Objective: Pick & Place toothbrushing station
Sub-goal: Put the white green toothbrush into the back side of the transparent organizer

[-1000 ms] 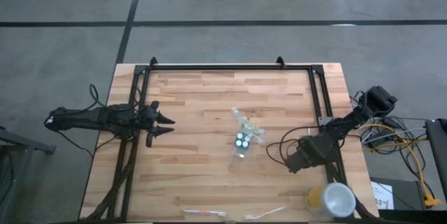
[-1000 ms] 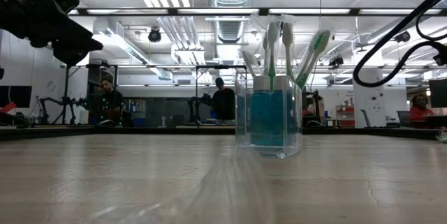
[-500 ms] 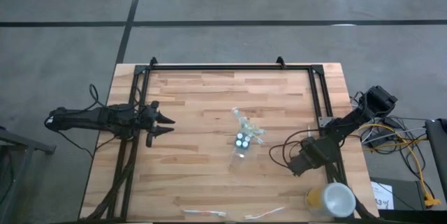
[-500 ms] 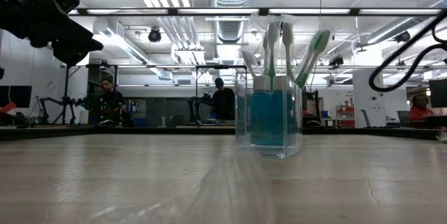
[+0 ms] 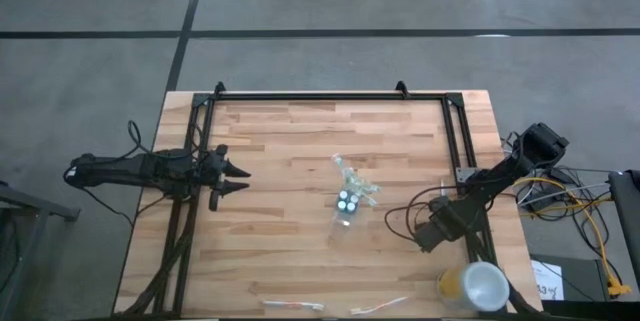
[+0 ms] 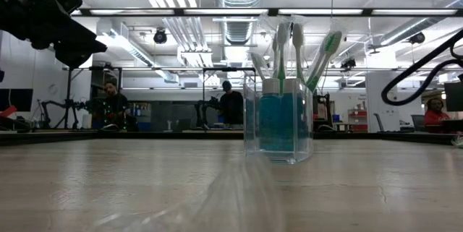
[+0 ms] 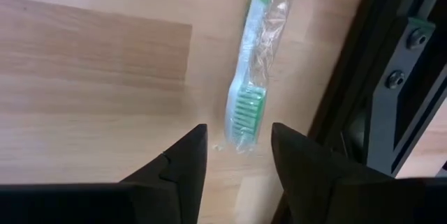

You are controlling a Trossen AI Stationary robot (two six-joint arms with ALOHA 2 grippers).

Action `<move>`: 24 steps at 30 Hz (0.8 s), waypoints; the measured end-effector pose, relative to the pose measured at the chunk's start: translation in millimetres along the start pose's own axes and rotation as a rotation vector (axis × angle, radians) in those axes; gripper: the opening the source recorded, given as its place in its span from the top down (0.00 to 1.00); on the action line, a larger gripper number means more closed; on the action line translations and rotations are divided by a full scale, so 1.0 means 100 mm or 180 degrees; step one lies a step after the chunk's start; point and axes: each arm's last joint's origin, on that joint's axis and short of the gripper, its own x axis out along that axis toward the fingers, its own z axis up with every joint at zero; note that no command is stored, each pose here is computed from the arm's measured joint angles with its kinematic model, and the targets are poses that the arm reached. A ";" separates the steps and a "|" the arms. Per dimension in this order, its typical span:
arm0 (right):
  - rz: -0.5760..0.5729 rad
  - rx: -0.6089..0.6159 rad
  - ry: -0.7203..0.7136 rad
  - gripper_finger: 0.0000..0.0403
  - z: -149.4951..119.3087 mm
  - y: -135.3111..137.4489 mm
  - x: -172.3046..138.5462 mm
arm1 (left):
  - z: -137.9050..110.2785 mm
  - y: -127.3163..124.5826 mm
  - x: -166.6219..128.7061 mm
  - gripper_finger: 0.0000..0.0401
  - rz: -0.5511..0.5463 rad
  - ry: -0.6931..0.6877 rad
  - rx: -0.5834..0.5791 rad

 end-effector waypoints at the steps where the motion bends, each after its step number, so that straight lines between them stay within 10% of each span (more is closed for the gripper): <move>1: -0.0004 0.0000 0.0011 0.62 0.00 0.00 0.00 | 0.00 0.00 0.00 0.63 0.0000 0.0000 0.0000; 24: 0.0083 -0.0125 0.0087 0.93 -0.02 0.03 0.00 | 0.00 0.00 0.00 0.63 -0.0009 0.0002 0.0000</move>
